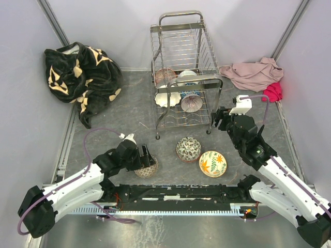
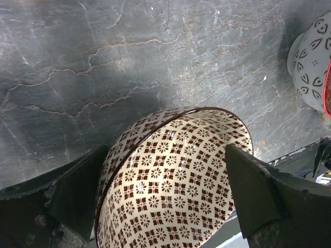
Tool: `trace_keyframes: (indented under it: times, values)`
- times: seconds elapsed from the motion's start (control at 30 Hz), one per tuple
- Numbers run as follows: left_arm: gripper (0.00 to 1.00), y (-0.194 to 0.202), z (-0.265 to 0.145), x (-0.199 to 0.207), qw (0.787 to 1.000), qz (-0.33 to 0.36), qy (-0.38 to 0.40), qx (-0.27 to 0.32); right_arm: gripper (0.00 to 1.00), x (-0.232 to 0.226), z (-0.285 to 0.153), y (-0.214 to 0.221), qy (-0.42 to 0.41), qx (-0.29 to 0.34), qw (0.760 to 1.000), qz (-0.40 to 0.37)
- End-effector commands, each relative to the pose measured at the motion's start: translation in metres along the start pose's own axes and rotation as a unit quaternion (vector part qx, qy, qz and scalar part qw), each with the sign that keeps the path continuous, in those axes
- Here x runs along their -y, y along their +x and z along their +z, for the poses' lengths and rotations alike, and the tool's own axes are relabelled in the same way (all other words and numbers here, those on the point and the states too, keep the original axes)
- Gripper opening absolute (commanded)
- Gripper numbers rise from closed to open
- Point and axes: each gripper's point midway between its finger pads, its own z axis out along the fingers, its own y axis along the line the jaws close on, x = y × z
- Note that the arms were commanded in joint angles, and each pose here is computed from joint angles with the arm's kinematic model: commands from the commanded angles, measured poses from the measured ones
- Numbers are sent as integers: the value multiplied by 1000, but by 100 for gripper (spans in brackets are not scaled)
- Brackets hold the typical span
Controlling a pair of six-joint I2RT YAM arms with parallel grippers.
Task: Load the bowls into the dish rack
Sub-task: Adjust the dish rack at the center of the board, then pick up the bowl from the center of the board.
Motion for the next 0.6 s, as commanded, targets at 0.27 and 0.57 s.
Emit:
trace_keyframes:
  times: [0.27, 0.57]
  values:
    - [56, -7, -5, 2, 999, -16, -21, 18, 74, -4, -5, -19, -8, 11, 1000, -8]
    - [25, -14, -11, 5, 999, -16, -20, 31, 74, -5, -6, -19, -11, 9, 1000, -10]
